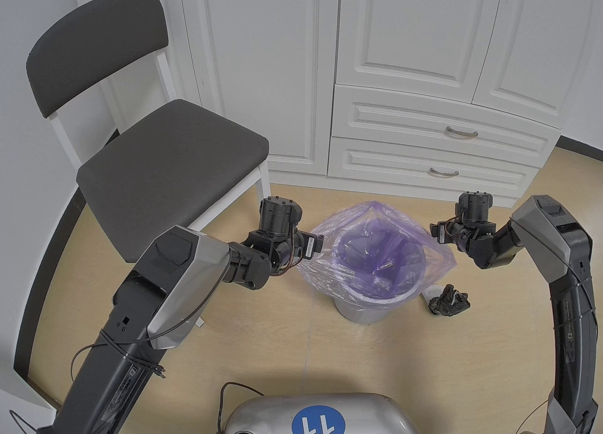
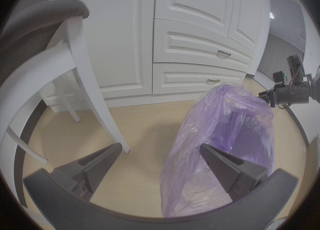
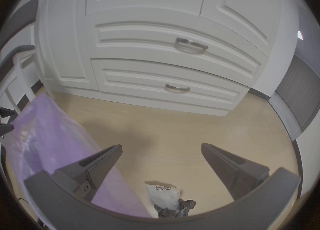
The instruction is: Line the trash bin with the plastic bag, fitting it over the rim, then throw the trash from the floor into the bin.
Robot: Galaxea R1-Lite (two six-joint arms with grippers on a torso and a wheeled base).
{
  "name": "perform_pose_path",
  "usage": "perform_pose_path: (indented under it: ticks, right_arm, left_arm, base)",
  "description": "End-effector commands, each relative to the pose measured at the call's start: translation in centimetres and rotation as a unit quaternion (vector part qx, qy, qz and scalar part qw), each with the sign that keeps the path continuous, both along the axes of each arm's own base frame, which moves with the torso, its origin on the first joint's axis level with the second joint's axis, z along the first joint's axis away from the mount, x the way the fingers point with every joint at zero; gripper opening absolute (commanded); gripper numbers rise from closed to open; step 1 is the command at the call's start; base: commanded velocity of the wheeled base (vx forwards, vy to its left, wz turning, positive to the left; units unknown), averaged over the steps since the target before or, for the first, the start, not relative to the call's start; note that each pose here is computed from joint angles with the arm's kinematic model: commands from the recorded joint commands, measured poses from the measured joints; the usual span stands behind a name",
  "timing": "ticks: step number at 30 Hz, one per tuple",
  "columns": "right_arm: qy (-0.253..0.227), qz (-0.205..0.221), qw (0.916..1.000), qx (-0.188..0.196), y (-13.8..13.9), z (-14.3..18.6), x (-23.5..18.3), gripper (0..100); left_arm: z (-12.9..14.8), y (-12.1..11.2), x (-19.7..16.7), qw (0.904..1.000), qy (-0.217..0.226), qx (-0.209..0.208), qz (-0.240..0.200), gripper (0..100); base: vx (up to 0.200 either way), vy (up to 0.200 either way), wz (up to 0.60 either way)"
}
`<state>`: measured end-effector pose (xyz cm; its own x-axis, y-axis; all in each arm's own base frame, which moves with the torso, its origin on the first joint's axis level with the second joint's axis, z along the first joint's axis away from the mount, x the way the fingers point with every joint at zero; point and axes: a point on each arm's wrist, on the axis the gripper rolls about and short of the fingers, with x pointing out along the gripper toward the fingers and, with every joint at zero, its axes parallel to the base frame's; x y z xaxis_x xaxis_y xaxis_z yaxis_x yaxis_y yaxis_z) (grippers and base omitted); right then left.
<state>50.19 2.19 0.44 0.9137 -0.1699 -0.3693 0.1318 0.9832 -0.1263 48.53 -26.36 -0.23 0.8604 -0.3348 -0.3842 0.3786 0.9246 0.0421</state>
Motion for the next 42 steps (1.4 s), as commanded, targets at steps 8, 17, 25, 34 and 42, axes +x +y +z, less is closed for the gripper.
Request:
perform_pose_path:
  ticks: [8,17,25,34,42]
  right_arm:
    - [-0.026,-0.01,0.9993,0.024,0.8,-6.0,3.6,100]
    - [-0.025,-0.009,0.9984,0.049,1.6,-9.4,4.9,100]
    - [0.002,-0.007,0.9983,0.058,2.0,-8.3,3.9,100]
    - [0.063,0.063,0.9942,0.06,3.4,-7.5,-1.4,100]
    - [0.054,0.095,0.9931,0.044,4.4,-7.8,-4.6,100]
  left_arm:
    - [-1.4,1.3,1.0,0.999,-0.017,-0.013,0.04,100]
    - [-2.1,0.8,0.9,0.9981,-0.033,-0.033,0.04,100]
    - [-1.8,0.7,0.8,0.9972,-0.035,-0.037,0.055,100]
    - [0.0,1.3,0.0,0.9971,-0.029,-0.042,0.057,100]
    - [1.0,2.3,-1.2,0.9967,-0.036,-0.046,0.056,100]
  base:
    - [0.0,0.0,0.0]
    - [0.0,0.0,0.0]
    - [0.0,0.0,0.0]
    - [0.0,0.0,0.0]
    - [0.0,0.0,0.0]
